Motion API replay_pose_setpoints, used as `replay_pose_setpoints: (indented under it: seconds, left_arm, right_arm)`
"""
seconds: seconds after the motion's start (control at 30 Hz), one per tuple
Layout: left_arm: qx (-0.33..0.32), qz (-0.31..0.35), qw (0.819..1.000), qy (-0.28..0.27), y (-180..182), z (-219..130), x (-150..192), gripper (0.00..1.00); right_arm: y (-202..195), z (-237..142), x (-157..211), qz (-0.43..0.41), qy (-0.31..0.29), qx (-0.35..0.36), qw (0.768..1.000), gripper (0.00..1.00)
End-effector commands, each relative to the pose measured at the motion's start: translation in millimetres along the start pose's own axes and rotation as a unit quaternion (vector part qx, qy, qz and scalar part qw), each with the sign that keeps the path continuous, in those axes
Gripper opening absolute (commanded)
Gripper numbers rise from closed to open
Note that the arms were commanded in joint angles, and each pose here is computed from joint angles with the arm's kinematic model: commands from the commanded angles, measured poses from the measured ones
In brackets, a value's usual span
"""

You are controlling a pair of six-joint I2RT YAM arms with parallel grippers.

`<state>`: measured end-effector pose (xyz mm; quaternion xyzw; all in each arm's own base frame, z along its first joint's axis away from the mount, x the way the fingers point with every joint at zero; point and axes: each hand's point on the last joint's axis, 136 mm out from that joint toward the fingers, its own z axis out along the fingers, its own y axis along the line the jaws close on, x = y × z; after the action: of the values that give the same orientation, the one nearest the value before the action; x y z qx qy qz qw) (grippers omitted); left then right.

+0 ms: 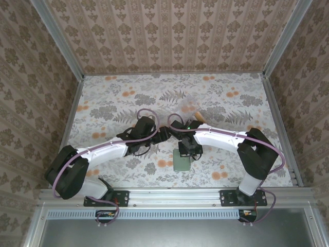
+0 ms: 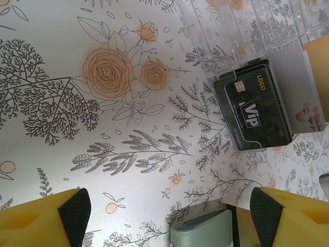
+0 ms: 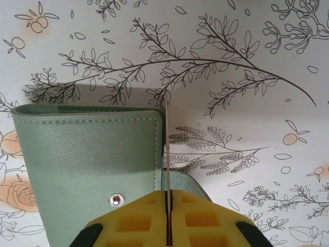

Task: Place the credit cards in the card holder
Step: Open the card holder at the bottom-center of the table.

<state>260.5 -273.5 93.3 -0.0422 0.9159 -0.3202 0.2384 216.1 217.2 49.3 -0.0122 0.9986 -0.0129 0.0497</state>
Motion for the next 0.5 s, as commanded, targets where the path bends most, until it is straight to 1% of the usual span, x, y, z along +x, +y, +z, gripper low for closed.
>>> replay_pose_setpoints:
  seconds: [0.0,0.13,0.23,0.37,0.47]
  left_arm:
    - [-0.007,-0.004,1.000,0.001,2.0,-3.3,1.8,0.84]
    - [-0.002,0.001,1.000,0.005,-0.7,-3.6,3.1,0.84]
    - [0.004,0.008,1.000,0.011,-4.9,-4.2,6.4,0.82]
    - [0.005,0.029,0.999,0.028,-12.7,-4.7,18.4,0.80]
    - [-0.021,0.056,0.997,0.045,-16.2,-6.7,28.8,0.80]
  right_arm:
    - [-8.2,-13.8,3.4,-0.003,-0.008,0.007,1.000,0.06]
    - [-12.1,-24.7,4.2,0.003,-0.022,-0.004,1.000,0.02]
    - [-11.7,-32.2,5.5,0.009,-0.036,-0.033,0.999,0.01]
    - [-3.9,-20.8,11.8,0.038,-0.021,-0.104,0.994,0.01]
    - [-11.2,-11.7,14.5,0.050,-0.013,-0.112,0.992,0.01]
